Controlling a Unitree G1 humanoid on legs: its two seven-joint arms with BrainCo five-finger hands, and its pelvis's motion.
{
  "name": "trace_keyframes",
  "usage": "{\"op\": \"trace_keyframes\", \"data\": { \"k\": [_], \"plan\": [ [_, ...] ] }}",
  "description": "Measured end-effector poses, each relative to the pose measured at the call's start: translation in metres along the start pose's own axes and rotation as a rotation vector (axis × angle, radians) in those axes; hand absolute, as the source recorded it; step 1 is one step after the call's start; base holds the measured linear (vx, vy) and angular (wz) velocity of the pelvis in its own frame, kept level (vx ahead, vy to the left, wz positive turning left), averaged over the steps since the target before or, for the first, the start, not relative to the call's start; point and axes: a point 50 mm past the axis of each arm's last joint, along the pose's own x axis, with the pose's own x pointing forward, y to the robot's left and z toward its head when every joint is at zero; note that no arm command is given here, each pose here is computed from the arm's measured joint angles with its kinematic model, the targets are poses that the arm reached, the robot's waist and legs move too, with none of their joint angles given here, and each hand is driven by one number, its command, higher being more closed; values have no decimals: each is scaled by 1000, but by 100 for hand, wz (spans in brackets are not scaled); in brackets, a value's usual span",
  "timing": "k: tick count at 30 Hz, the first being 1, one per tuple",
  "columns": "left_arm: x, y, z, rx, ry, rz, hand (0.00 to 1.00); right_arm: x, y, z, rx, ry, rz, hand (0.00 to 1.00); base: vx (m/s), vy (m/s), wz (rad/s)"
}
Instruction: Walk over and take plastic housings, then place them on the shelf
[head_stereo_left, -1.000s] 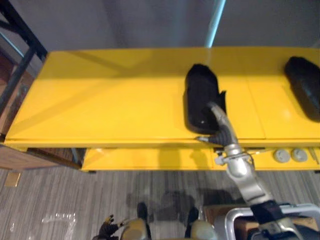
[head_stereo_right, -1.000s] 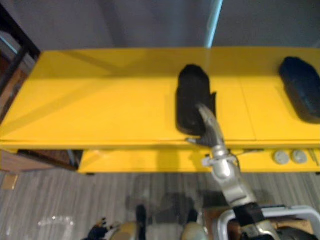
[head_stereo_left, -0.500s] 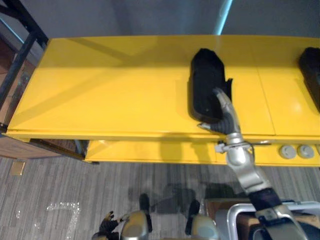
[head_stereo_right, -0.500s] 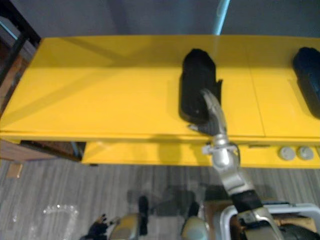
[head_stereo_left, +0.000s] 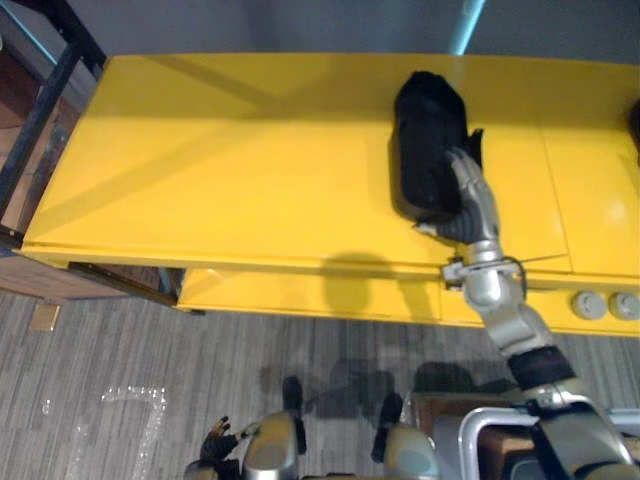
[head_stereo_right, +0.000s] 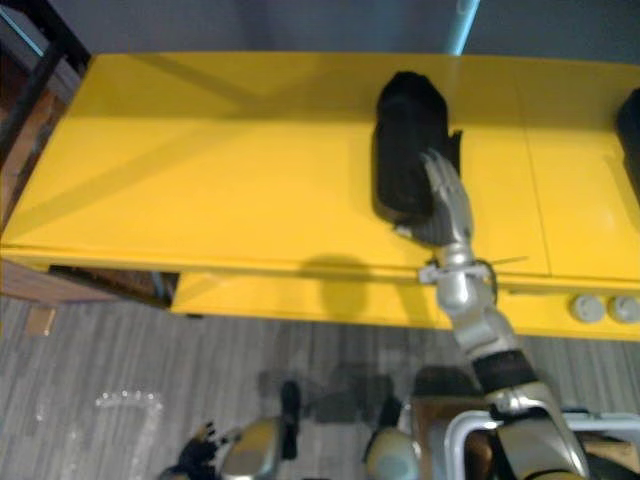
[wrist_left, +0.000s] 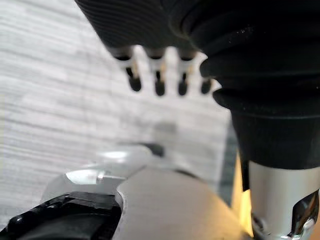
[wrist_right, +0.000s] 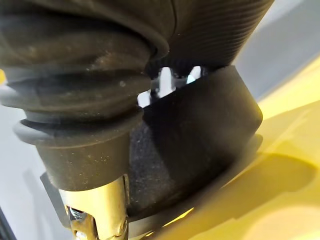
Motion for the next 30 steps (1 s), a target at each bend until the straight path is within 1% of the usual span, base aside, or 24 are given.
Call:
{"op": "trace_keyframes", "data": {
  "k": [14,21,30],
  "plan": [
    [0,-1,1,0,-5,-14,0,14,-9,-4,-89,-22,-2,0,0,0,0],
    [-1,-1,1,0,-6,-16,0,16,-12,-8,-111,24,-21,0,-7,7,1],
    [-1,2,0,-1,-5,-10,0,28,-17,-19,-147,77,-23,0,-39,23,2]
  ]
}}
